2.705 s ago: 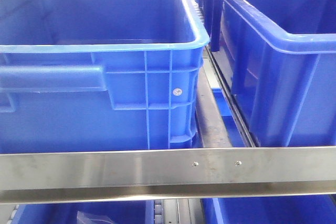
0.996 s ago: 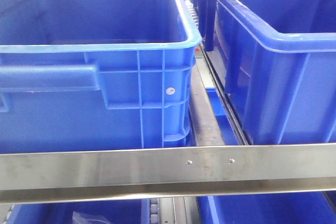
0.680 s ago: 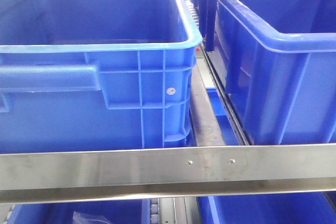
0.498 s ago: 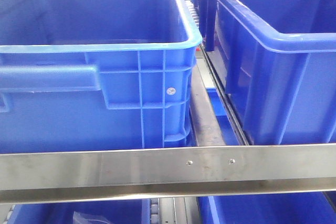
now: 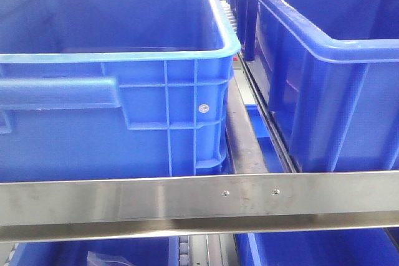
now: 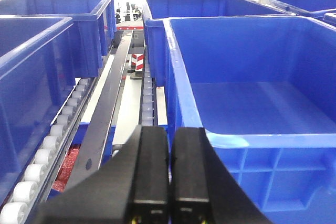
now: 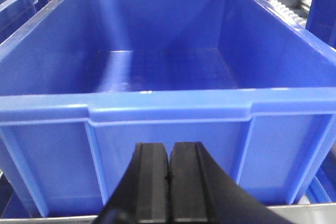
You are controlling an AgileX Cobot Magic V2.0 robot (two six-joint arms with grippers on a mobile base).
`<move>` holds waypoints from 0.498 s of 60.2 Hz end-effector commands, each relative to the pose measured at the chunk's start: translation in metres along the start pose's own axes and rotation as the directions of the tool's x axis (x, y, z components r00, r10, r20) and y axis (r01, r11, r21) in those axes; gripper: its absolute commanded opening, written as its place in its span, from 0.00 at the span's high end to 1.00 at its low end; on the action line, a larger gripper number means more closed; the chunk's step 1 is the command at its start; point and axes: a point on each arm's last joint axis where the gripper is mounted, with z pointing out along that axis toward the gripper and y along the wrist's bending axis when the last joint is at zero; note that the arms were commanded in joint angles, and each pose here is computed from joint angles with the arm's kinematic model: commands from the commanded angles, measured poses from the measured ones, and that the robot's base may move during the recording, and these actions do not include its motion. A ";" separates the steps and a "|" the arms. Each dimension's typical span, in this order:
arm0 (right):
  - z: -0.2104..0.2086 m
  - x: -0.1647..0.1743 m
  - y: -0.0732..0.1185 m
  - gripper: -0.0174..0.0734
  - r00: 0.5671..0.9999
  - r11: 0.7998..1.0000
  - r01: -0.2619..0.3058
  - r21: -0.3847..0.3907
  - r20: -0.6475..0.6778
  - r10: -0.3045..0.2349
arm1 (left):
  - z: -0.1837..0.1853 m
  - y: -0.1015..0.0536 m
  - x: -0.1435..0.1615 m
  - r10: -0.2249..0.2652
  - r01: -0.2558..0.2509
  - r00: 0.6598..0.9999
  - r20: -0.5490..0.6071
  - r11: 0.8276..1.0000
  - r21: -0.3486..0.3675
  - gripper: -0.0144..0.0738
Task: Pick red cube and place on left shelf
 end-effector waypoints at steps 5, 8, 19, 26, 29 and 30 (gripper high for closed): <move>-0.005 -0.008 0.000 0.75 0.992 1.000 -0.009 0.004 0.124 0.008 | -0.001 0.000 0.000 0.000 0.000 0.997 0.073 1.000 0.002 0.72; -0.006 -0.009 0.000 0.75 0.991 1.000 -0.009 0.003 0.134 0.008 | -0.001 0.000 0.000 0.000 0.000 0.997 0.073 1.000 0.002 0.72; -0.010 -0.011 0.000 0.75 0.984 1.000 -0.008 0.000 0.180 0.008 | -0.001 0.000 0.000 0.000 0.000 0.997 0.073 1.000 0.002 0.72; -0.010 -0.011 0.000 0.75 0.984 1.000 -0.008 0.000 0.179 0.008 | -0.001 0.000 0.000 0.000 0.000 0.997 0.073 1.000 0.002 0.72; -0.010 -0.011 0.000 0.75 0.984 1.000 -0.008 0.000 0.178 0.008 | -0.001 0.000 0.000 0.000 0.000 0.997 0.073 1.000 0.002 0.72; -0.010 -0.011 0.000 0.75 0.984 1.000 -0.008 0.000 0.178 0.008 | -0.001 0.000 0.000 0.000 0.000 0.997 0.073 1.000 0.002 0.72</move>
